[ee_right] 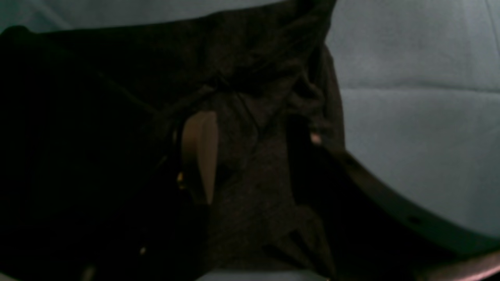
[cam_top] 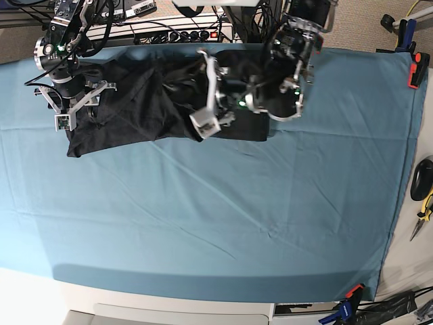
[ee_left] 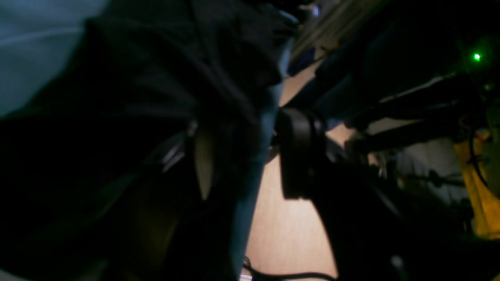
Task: Fold the T-shirt properly
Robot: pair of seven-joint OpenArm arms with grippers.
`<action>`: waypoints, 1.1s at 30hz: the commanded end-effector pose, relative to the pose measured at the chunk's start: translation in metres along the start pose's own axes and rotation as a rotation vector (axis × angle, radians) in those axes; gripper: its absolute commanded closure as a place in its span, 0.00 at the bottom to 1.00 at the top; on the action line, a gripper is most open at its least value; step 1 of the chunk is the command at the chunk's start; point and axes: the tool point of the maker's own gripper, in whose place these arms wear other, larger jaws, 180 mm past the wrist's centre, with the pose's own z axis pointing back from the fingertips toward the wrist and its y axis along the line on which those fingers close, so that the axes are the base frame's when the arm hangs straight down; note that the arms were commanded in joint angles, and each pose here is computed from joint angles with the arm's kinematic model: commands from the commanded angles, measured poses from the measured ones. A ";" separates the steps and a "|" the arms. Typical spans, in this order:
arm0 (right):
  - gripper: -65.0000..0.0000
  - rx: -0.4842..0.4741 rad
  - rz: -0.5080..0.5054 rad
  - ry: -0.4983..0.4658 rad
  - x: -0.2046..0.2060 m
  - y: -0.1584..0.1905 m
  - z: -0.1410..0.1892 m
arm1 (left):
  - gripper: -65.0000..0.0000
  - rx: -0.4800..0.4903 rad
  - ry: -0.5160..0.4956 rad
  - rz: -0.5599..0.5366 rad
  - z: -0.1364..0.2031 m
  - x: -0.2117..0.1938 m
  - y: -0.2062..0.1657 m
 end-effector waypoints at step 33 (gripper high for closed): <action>0.55 -0.006 0.005 -0.049 0.012 -0.003 0.003 | 1.00 0.333 0.038 0.036 0.067 -0.012 0.075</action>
